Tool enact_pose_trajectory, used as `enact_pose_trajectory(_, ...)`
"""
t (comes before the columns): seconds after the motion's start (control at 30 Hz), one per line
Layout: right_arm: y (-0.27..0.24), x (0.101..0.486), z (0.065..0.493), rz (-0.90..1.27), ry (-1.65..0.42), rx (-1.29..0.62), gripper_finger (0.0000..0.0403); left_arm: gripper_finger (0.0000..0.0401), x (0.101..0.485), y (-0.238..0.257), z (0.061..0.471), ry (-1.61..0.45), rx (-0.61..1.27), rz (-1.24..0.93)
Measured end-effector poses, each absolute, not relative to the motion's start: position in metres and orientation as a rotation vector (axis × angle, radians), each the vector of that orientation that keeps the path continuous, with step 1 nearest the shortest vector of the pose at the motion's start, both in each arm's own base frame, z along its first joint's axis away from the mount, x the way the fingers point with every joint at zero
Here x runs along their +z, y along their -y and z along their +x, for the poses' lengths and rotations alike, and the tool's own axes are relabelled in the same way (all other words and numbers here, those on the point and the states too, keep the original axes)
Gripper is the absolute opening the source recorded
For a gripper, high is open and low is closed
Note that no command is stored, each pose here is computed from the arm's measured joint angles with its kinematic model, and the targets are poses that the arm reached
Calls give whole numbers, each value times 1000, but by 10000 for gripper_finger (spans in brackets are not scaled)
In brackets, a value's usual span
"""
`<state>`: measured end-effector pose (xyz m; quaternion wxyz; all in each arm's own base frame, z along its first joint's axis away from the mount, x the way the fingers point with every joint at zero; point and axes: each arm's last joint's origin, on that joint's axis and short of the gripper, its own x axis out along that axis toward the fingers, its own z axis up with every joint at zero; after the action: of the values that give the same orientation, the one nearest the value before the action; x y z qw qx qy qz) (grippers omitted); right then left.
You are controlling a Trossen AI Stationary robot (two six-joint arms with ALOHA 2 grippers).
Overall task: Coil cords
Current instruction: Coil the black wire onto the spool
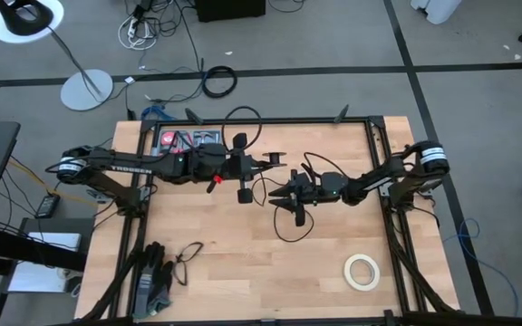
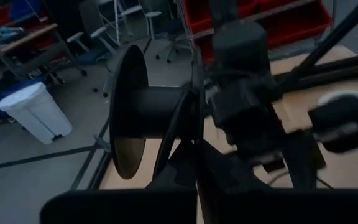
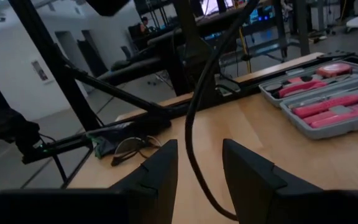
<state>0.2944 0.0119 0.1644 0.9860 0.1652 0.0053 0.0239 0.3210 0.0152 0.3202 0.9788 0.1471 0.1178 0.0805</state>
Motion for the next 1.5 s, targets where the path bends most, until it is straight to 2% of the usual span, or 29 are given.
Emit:
enact_pose_trajectory(0.57, -12, 175, 314, 248, 65, 15, 124, 0, 323, -12, 321, -216, 203, 301)
enact_pose_trajectory(0.67, -11, 175, 314, 237, 70, -24, 96, 0, 324, -11, 322, -205, 203, 299)
enact_pose_trajectory(0.77, -10, 174, 314, 235, 56, -30, 33, 0, 324, -11, 322, -198, 204, 298)
enact_pose_trajectory(0.83, -10, 173, 314, 225, 44, -37, 13, 0, 324, -10, 322, -197, 201, 299)
enact_pose_trajectory(1.23, 1, 158, 309, 205, -115, -135, 4, 0, 316, -7, 320, -271, 95, 269)
enact_pose_trajectory(1.5, 3, 158, 271, 194, -173, -152, 3, 0, 315, -7, 311, -347, 87, 274)
